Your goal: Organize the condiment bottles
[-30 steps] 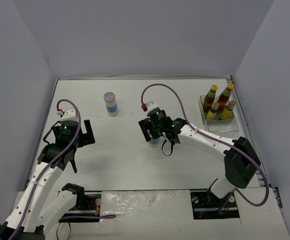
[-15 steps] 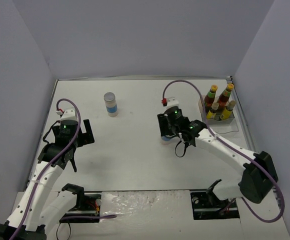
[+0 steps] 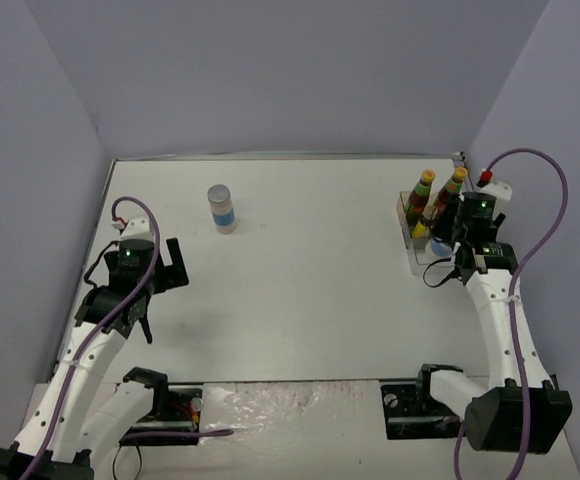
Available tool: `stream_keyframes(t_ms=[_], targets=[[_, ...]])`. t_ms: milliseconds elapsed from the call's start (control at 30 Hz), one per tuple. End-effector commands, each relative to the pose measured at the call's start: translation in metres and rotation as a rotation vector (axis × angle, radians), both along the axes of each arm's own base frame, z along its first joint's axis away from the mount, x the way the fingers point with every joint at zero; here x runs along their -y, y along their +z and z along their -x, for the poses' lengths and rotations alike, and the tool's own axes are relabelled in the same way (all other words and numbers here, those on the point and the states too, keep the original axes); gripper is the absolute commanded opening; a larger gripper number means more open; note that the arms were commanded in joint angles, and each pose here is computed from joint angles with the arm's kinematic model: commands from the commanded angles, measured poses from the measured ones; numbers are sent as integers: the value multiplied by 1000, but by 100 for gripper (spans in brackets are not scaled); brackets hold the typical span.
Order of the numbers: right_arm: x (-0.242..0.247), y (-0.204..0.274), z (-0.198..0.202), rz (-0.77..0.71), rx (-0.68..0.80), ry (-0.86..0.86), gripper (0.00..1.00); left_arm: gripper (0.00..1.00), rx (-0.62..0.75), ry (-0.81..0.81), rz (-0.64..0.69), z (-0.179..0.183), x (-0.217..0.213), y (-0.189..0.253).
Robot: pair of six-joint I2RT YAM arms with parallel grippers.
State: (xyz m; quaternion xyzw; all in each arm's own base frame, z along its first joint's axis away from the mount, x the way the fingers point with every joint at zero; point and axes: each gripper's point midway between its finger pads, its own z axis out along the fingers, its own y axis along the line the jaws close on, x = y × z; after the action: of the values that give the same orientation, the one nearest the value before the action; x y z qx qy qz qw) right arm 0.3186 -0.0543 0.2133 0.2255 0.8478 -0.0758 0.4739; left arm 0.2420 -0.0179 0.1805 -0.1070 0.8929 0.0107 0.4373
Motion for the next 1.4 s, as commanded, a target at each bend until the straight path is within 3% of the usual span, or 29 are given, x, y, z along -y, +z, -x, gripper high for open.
stream_keyframes(t_ms=[0,633,1000,1367], targets=[[42,31,-23,20,81,-94,0,97,77,-3,9,-11,1,21],[102,4,-72,5,74,-197,0,97,90,3,10,-10,-1,24],[110,-17,-64,6,33,-248,0,97,82,1,12,-11,0,22],[105,12,-50,-11,100,-274,0,97,78,1,15,-11,1,21]])
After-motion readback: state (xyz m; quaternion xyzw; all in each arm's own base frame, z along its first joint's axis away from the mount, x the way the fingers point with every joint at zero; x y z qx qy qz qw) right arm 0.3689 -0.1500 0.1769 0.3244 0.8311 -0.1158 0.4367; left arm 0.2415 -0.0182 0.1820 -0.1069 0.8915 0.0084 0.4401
